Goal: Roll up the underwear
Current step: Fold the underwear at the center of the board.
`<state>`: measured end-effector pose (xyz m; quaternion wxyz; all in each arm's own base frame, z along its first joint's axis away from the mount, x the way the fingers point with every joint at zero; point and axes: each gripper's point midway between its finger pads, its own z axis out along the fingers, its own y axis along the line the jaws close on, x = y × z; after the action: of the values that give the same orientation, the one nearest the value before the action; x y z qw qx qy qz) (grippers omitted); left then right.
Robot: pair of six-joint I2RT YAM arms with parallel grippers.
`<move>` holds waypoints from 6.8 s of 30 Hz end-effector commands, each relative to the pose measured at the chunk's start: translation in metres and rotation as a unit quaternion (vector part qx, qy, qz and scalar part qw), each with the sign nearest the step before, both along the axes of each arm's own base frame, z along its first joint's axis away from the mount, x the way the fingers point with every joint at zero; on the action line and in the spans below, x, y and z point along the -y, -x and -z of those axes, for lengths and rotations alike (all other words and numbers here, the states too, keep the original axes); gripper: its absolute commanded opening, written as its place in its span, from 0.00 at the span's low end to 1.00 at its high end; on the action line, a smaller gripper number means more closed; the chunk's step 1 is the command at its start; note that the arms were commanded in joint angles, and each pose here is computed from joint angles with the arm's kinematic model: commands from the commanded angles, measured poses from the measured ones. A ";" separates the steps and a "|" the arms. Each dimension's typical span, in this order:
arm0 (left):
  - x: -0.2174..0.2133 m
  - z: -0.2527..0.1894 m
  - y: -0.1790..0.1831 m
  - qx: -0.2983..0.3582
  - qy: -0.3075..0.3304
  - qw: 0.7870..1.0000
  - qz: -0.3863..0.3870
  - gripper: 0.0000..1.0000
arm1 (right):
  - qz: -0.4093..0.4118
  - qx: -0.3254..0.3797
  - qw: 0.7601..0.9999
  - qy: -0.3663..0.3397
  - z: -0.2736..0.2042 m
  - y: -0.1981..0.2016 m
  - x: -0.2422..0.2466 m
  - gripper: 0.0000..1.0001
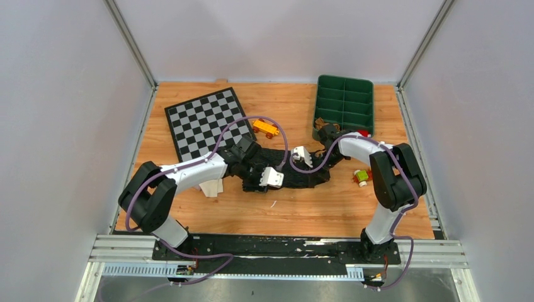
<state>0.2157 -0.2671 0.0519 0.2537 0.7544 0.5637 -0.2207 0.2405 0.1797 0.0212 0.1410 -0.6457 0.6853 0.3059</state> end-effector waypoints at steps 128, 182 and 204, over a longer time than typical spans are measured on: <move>0.078 -0.087 -0.100 0.047 0.086 0.991 -0.089 0.53 | 0.285 -0.184 0.939 0.063 0.019 -0.085 0.060 0.00; 0.104 -0.062 -0.094 -0.117 0.136 0.956 -0.232 0.50 | 0.214 -0.213 0.953 0.008 -0.054 -0.052 0.048 0.41; 0.091 -0.066 -0.109 -0.123 0.142 0.948 -0.256 0.51 | 0.231 -0.213 0.948 0.047 -0.032 -0.060 0.052 0.49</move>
<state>0.3238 -0.3501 0.0930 0.3104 0.5099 0.7445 -0.2988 0.2948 0.1262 0.0541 0.0170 -0.3901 0.8416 0.3731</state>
